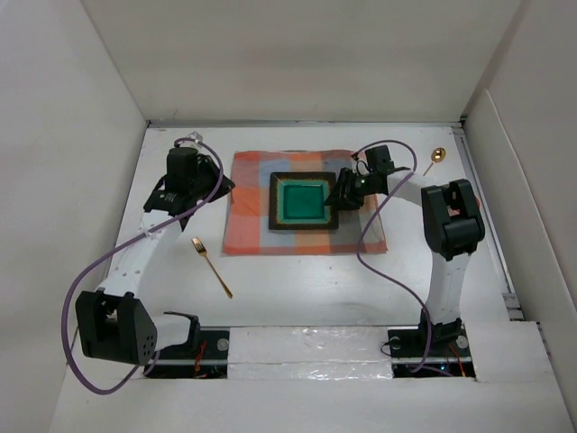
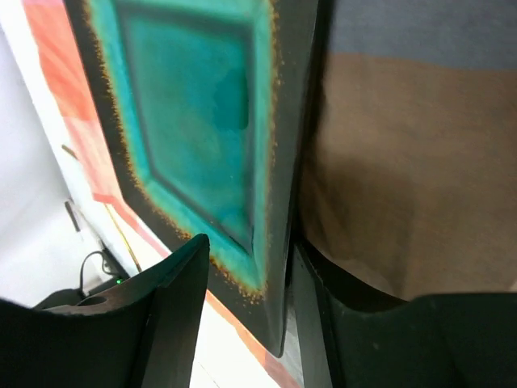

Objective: Set the dinner table for one person

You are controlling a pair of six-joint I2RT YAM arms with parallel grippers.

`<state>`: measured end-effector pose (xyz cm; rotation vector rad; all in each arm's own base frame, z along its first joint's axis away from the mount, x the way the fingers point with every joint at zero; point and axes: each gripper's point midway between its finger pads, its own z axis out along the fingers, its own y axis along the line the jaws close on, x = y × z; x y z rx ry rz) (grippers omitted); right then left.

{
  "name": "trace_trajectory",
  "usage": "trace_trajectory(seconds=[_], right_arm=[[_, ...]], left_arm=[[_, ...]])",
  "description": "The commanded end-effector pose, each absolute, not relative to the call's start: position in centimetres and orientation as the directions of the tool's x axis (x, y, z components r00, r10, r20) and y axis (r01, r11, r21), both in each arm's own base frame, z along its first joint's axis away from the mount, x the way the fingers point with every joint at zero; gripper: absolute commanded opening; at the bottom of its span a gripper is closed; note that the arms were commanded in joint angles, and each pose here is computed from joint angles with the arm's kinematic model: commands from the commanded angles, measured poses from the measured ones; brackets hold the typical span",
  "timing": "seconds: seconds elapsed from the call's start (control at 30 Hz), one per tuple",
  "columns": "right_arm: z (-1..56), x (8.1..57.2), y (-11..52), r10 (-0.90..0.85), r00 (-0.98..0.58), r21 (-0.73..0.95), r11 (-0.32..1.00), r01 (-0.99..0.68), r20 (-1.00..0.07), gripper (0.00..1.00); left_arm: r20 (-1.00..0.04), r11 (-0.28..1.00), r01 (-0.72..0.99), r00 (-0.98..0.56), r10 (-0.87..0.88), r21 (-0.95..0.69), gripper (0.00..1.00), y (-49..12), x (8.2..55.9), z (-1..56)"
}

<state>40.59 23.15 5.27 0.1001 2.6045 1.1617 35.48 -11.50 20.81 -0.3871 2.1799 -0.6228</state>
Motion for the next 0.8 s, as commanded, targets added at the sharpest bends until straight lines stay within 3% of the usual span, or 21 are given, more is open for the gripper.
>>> trace_trajectory(seconds=[0.0, 0.2, 0.3, 0.33, 0.4, 0.43, 0.47, 0.53, 0.63, 0.73, 0.77], right_arm=[[7.3, 41.3, 22.9, 0.159, -0.938, 0.703, 0.703, -0.112, -0.308, 0.5], [11.6, 42.2, 19.9, 0.182, -0.875, 0.525, 0.846, -0.092, -0.448, 0.52], [14.5, 42.0, 17.1, 0.224, -0.821, 0.44, 0.897, -0.037, -0.525, 0.5], [14.8, 41.9, 15.9, 0.243, -0.809, 0.422, 0.906, -0.007, -0.536, 0.43], [18.6, 40.9, 14.5, 0.302, -0.749, 0.438, 0.899, 0.017, -0.59, 0.07], [19.7, 40.8, 12.6, 0.337, -0.7, 0.405, 0.911, 0.074, -0.629, 0.0], [23.7, 39.9, 11.4, 0.373, -0.613, 0.412, 0.907, 0.084, -0.696, 0.0], [26.4, 39.6, 6.2, 0.429, -0.476, 0.364, 0.903, 0.227, -0.767, 0.0], [29.0, 37.9, 0.7, 0.478, -0.365, 0.345, 0.862, 0.373, -0.799, 0.01], [28.5, 36.9, -4.3, 0.502, -0.336, 0.294, 0.809, 0.51, -0.797, 0.2], [28.1, 36.6, -5.7, 0.509, -0.328, 0.277, 0.787, 0.551, -0.796, 0.34]], left_arm=[[-0.648, 0.825, -0.032, -0.602, -0.467, -0.565, 0.0, -11.9, 35.9, 21.5], [-0.648, 0.825, -0.019, -0.609, -0.457, -0.564, 0.0, -12.0, 35.8, 21.9], [-0.643, 0.823, 0.008, -0.629, -0.437, -0.568, 0.06, -12.5, 35.6, 22.5], [-0.644, 0.821, 0.022, -0.631, -0.431, -0.571, 0.09, -12.7, 35.6, 23.1], [-0.648, 0.823, 0.047, -0.643, -0.409, -0.565, 0.12, -12.9, 35.1, 23.5], [-0.662, 0.826, 0.063, -0.633, -0.401, -0.561, 0.14, -12.8, 34.8, 24.2], [-0.669, 0.831, 0.072, -0.633, -0.389, -0.552, 0.15, -12.8, 34.5, 24.3], [-0.685, 0.847, 0.091, -0.637, -0.355, -0.524, 0.16, -12.5, 33.8, 24.5], [-0.687, 0.87, 0.115, -0.666, -0.29, -0.479, 0.18, -12.8, 32.7, 23.6], [-0.695, 0.876, 0.165, -0.681, -0.23, -0.453, 0.23, -14.6, 31.5, 22.9], [-0.689, 0.872, 0.168, -0.687, -0.231, -0.459, 0.23, -14.7, 31.4, 22.7]])
